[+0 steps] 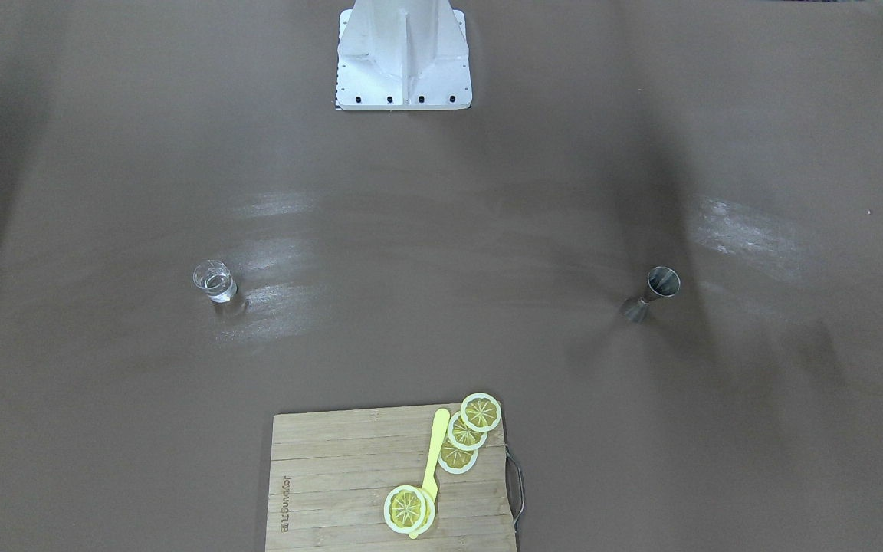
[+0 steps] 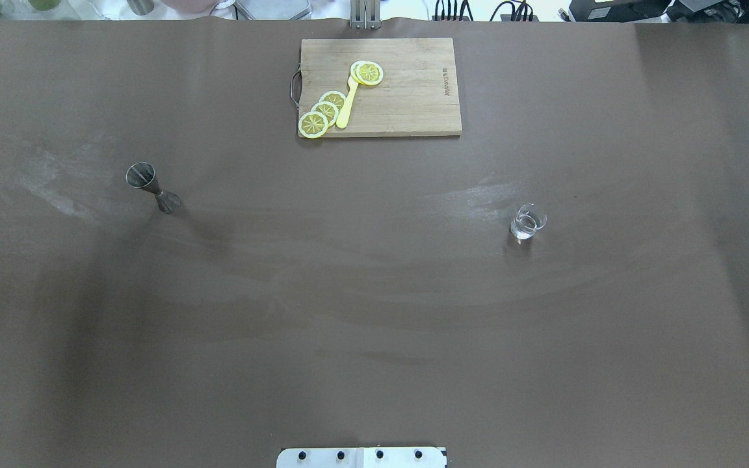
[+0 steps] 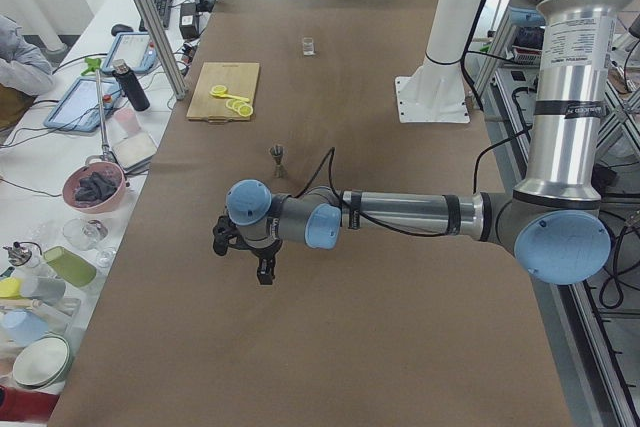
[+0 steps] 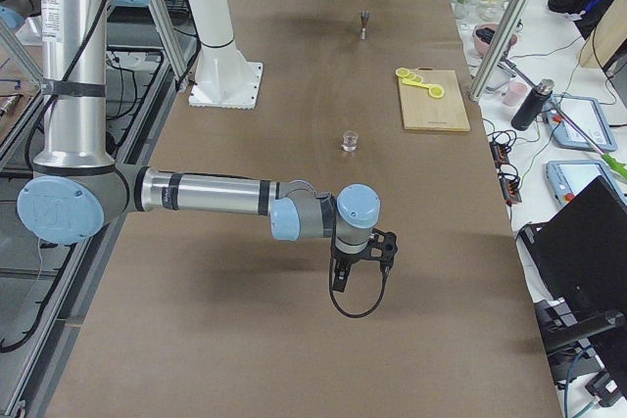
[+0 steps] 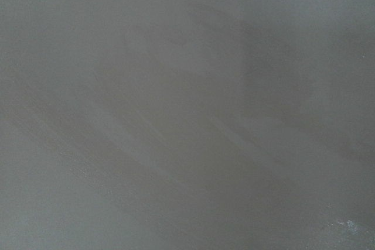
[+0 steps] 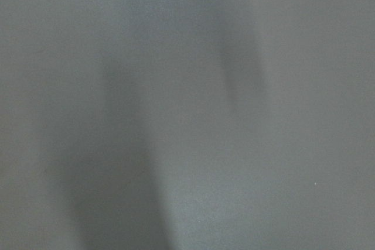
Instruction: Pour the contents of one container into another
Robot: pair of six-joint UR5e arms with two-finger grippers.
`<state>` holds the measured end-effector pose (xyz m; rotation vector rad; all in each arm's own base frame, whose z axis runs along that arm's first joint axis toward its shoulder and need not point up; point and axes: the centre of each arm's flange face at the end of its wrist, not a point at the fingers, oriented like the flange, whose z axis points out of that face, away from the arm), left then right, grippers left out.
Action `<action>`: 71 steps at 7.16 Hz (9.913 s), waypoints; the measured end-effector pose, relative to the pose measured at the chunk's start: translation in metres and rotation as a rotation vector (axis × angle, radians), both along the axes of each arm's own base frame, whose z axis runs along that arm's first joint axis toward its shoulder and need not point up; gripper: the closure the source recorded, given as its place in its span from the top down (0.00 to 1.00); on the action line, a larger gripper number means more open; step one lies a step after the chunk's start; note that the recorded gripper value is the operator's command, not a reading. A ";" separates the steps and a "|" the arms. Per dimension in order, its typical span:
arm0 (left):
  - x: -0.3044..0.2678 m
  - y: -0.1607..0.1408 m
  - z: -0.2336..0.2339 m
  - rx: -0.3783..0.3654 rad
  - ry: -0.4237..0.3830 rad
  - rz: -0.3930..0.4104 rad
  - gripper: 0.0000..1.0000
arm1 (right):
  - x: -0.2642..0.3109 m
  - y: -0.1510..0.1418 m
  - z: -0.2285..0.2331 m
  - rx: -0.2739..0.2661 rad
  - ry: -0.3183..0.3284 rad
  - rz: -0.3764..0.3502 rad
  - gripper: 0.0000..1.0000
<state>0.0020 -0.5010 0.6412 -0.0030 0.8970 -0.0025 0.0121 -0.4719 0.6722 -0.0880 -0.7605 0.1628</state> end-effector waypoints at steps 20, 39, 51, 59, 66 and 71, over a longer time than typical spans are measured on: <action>0.252 0.115 -0.153 1.113 0.104 -0.522 0.98 | -0.050 -0.035 -0.071 0.152 -0.189 -0.098 1.00; 0.430 0.121 -0.130 0.972 -0.204 -0.947 0.94 | -0.253 0.058 -0.237 1.306 -0.354 -0.630 1.00; 0.477 0.103 -0.132 0.881 -0.241 -1.089 0.72 | -0.323 0.015 -0.167 1.598 -0.360 -0.774 0.99; 0.489 0.093 -0.137 0.863 -0.259 -1.102 0.00 | -0.354 -0.007 -0.168 1.607 -0.437 -0.806 0.98; 0.536 0.070 -0.344 1.003 -0.196 -0.967 0.00 | -0.374 -0.034 -0.176 1.590 -0.436 -0.794 0.98; 0.577 0.080 -0.474 1.201 -0.212 -0.742 0.00 | -0.381 -0.028 -0.177 1.578 -0.463 -0.806 0.66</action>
